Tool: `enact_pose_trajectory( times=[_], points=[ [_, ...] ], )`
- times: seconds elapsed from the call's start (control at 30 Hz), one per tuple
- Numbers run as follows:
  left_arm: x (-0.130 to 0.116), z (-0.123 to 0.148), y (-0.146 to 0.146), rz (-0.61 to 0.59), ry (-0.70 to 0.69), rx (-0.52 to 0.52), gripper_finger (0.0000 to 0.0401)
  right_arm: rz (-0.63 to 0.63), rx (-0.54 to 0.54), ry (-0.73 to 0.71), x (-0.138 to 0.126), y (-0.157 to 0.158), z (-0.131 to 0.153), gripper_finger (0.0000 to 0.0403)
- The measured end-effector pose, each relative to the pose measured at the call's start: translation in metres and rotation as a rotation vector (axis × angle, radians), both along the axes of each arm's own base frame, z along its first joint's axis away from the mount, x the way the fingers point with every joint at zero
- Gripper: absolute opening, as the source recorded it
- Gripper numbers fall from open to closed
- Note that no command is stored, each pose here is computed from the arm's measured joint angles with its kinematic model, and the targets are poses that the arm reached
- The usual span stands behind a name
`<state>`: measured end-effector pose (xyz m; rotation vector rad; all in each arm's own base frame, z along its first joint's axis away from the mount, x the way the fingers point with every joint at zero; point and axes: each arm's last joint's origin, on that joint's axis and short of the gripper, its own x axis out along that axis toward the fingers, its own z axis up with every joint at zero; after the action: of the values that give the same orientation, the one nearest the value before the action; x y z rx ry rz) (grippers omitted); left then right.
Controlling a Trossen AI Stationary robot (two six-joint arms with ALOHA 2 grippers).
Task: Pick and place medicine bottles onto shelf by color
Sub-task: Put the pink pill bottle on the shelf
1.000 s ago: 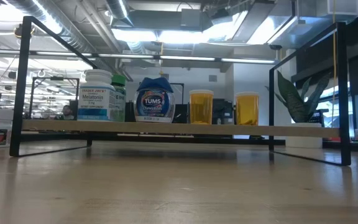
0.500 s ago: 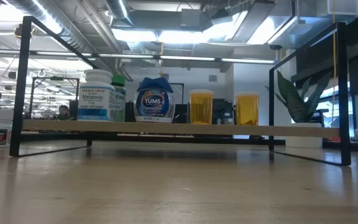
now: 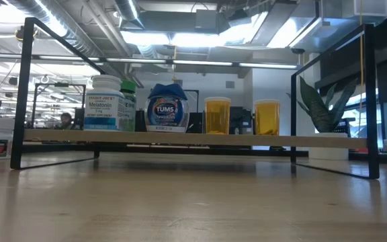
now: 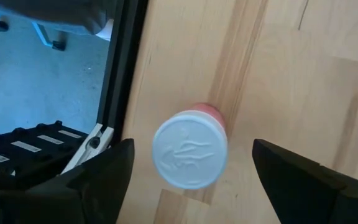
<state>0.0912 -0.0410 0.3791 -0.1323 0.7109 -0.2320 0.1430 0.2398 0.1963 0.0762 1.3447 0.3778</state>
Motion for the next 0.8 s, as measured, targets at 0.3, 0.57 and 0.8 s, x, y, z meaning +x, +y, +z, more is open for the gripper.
enact_pose_trajectory(
  times=[0.3, 0.57, 0.8],
  points=[
    [0.0001, 0.0, 0.0, 0.0, 0.0, 0.0, 0.0255, -0.002, 0.041, -0.033, 0.001, 0.0012, -0.0081, 0.0255],
    [0.0001, 0.0, 0.0, 0.0, 0.0, 0.0, 0.0255, -0.001, 0.041, -0.036, 0.0011, 0.0013, -0.008, 0.0186],
    [0.0001, 0.0, 0.0, 0.0, 0.0, 0.0, 0.0255, -0.004, 0.038, -0.041, 0.0012, 0.0012, -0.0079, 0.0191]
  ],
)
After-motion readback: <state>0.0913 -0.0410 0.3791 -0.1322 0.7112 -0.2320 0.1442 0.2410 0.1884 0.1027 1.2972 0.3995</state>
